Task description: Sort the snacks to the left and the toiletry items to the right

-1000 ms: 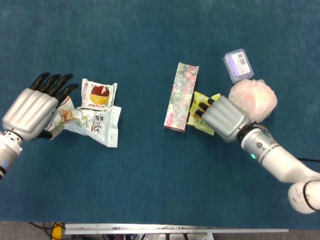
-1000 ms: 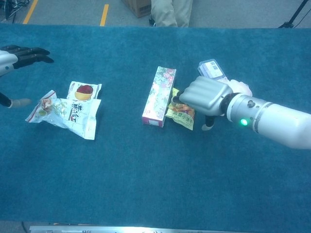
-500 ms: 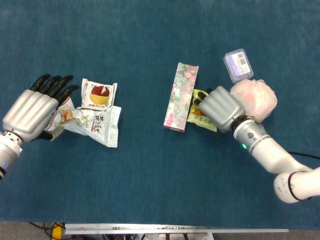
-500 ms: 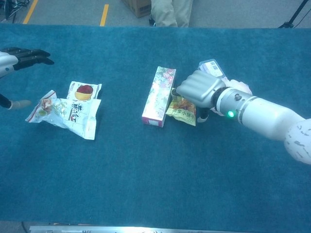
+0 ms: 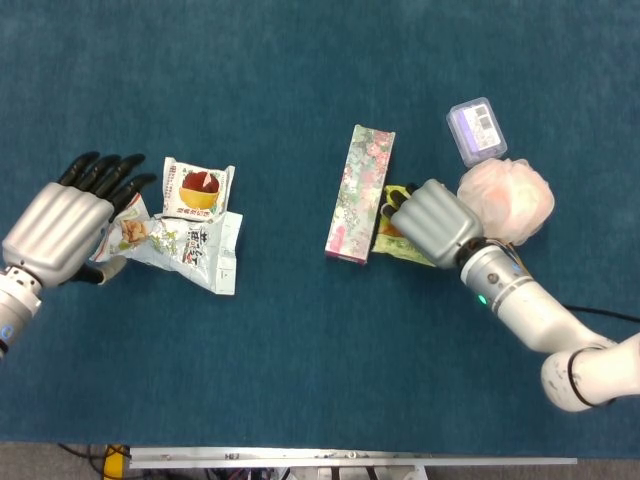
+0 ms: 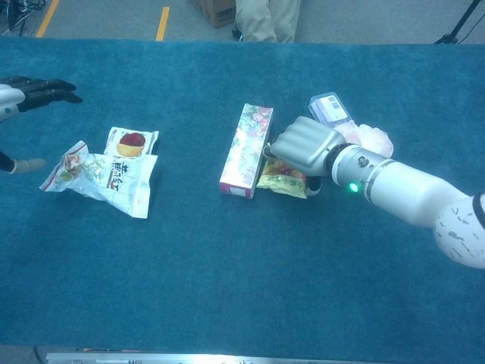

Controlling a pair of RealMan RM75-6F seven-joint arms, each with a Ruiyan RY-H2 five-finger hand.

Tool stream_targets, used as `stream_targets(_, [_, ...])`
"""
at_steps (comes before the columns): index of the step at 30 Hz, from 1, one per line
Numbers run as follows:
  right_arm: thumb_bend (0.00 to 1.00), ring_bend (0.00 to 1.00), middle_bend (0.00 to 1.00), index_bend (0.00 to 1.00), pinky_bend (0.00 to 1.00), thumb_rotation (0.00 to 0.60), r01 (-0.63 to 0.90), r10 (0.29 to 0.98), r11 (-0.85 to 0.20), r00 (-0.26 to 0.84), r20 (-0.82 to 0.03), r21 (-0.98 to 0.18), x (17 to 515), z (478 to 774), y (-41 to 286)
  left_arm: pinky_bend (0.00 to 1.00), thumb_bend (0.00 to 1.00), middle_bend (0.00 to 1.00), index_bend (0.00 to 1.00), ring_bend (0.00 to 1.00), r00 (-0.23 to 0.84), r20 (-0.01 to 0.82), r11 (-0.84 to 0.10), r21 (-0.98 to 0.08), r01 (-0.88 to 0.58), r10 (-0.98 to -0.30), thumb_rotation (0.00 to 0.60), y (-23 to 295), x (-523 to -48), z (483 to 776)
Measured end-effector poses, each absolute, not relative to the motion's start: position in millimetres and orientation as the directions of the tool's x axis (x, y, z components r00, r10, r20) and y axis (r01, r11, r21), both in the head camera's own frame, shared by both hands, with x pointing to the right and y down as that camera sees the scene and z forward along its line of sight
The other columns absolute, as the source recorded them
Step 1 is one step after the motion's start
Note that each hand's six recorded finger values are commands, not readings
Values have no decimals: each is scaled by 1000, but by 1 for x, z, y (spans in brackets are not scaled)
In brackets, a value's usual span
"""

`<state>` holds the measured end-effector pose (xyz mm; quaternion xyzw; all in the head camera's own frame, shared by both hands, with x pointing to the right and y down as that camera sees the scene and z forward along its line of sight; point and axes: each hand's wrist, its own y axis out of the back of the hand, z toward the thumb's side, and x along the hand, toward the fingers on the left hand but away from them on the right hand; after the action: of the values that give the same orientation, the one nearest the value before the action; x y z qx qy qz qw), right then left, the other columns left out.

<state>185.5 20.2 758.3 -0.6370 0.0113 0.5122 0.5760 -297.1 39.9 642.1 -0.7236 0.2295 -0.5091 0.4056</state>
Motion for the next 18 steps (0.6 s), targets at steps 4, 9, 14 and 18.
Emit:
stream_targets(4, [17,484,413,492,723,600,-594,579,-331,485,-655,-733,187,758,21,10,272,0,80,0,385,546,-563,-822,79,-744,600,41,-295,641])
stream_targets(9, [16,540,467,570,773,600,-571,591,-336,492,-640,-749,193,757,20,10,272,0,80,0,389,548,-566,-820,78,-740,600,42,-294,640])
stream_targets(14, [17,560,484,595,792,600,-544,592,-346,506,-627,-765,194,751,20,10,272,0,80,0,393,549,-567,-820,81,-738,600,43,-293,640])
stream_targets(18, [16,565,488,602,796,600,-511,587,-359,528,-614,-781,194,740,23,10,272,0,80,0,393,549,-567,-820,81,-737,600,43,-292,640])
